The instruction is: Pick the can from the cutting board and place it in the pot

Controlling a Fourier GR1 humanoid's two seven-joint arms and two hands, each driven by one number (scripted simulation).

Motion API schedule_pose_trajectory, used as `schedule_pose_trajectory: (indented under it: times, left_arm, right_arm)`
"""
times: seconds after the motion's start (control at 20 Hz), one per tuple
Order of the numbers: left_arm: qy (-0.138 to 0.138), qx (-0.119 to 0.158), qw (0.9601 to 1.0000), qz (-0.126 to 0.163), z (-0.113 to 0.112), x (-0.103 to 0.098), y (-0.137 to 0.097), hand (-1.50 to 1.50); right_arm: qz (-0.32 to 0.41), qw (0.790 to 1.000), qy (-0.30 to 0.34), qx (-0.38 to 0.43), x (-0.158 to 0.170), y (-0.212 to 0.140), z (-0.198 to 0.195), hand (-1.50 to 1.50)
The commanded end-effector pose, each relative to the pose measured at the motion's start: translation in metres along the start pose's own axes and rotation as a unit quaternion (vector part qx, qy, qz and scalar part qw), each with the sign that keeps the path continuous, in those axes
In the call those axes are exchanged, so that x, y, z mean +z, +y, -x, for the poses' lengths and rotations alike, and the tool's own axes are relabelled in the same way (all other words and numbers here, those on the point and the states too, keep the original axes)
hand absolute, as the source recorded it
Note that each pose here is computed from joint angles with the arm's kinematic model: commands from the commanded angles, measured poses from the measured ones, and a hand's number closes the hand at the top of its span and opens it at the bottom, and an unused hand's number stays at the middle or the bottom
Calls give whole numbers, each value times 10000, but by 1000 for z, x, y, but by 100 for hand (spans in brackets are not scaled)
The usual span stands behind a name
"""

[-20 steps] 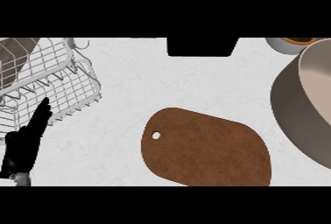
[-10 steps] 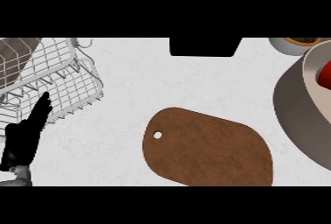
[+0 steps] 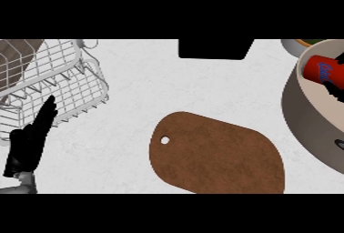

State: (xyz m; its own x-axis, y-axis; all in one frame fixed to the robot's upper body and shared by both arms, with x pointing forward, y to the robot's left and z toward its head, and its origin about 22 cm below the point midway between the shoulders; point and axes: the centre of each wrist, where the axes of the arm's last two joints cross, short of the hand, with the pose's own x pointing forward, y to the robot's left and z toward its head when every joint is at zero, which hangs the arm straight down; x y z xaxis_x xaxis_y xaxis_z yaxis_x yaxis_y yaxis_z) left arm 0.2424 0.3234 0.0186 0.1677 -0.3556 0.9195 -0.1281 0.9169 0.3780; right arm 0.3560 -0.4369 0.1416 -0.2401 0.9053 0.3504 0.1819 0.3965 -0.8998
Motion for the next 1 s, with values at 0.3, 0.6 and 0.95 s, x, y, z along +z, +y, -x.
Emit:
schedule_pose_trajectory:
  times: [0.3,0.6,0.95]
  left_arm:
    - [-77,-98,9999,6,-15,-10,-10,0]
    - [32,4,9999,-115,-14,-3,19,0]
    - [66,29,9999,-101,2,3,-5,0]
  right_arm:
    - [-506,9919,311,-1123,-14,33,18,-150]
    - [25,9833,34,-1822,-29,36,11,-150]
    - [1105,9273,-128,-3574,-32,15,19,-150]
